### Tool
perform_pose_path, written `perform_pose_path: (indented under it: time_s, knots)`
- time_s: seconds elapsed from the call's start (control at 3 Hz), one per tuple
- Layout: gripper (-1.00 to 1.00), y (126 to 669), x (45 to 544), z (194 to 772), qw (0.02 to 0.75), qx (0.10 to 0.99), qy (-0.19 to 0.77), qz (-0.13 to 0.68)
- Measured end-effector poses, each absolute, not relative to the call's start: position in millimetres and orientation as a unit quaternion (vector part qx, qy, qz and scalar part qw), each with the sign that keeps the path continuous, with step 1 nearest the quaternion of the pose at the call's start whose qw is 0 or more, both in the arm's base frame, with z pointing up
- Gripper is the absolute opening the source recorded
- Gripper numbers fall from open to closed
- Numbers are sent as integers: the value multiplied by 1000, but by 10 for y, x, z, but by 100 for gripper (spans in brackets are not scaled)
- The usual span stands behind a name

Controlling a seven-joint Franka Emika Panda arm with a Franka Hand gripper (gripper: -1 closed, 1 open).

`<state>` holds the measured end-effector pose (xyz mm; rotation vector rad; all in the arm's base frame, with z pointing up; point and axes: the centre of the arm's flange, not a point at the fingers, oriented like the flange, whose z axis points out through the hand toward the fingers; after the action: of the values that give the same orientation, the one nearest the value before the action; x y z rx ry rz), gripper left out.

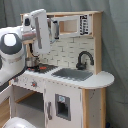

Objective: Play with the kitchen

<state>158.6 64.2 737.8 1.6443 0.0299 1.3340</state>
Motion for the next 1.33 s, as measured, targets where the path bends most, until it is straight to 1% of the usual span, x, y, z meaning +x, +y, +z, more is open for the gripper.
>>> perform_pose_path:
  time_s: [0.67, 1.33]
  knots:
    - [-100, 503, 2015, 7319, 477, 686, 29, 549]
    - [-100, 526, 2406, 7391, 476, 682, 58, 553]
